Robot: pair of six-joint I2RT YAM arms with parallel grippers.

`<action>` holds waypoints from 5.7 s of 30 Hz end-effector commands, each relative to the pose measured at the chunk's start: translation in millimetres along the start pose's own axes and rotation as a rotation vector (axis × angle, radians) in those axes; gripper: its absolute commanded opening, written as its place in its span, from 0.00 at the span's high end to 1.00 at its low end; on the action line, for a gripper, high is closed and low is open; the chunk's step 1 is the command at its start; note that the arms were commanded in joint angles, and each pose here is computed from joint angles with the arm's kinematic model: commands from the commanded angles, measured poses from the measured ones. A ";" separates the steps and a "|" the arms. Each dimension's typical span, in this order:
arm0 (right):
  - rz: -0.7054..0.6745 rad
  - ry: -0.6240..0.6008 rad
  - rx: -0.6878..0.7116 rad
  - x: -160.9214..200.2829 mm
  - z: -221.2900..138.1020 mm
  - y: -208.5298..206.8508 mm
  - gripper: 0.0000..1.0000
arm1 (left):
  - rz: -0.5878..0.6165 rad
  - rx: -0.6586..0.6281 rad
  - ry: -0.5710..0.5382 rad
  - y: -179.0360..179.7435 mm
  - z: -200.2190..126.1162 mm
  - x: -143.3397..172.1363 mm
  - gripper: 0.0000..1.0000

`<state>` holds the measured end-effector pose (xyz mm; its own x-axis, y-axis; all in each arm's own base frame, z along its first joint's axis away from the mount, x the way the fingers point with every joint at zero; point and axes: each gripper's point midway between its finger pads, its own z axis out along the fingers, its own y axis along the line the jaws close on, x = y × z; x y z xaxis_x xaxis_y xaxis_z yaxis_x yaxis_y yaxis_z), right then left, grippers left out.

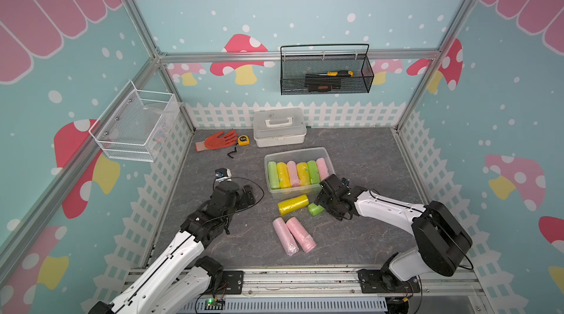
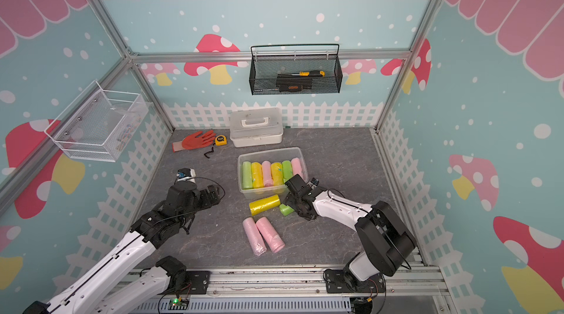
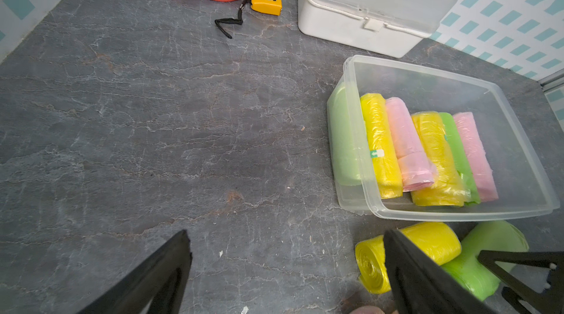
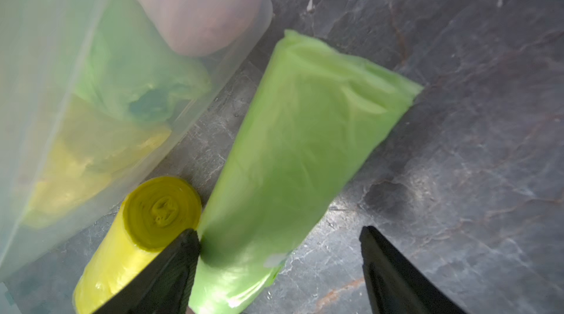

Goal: Put the roll of trash bags into the storage box
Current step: Pick up the roll of trash bags from the center of the board, then place the roll of trash bags in the storage box.

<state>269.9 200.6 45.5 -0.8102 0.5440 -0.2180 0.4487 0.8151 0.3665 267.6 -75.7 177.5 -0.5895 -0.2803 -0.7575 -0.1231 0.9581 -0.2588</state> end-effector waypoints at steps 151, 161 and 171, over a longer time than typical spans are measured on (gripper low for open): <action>-0.918 -0.142 -0.005 -109.1 -64.8 107.5 0.86 | -0.019 0.012 -0.014 -1.6 -7.3 -9.3 0.01; -0.878 -0.012 0.058 -96.8 -11.0 93.8 0.85 | -0.026 0.020 -0.004 -3.7 -5.8 -8.1 0.01; -0.792 0.027 0.137 -95.8 7.5 67.4 0.80 | -0.035 0.028 -0.020 -3.4 -9.1 -10.4 0.01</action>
<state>383.5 212.2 92.0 -0.8963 -0.2458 -0.3691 -0.2667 0.9638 0.0060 265.7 -76.3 179.4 -0.5932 -0.2920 -0.7502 -0.1206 0.9536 -0.2759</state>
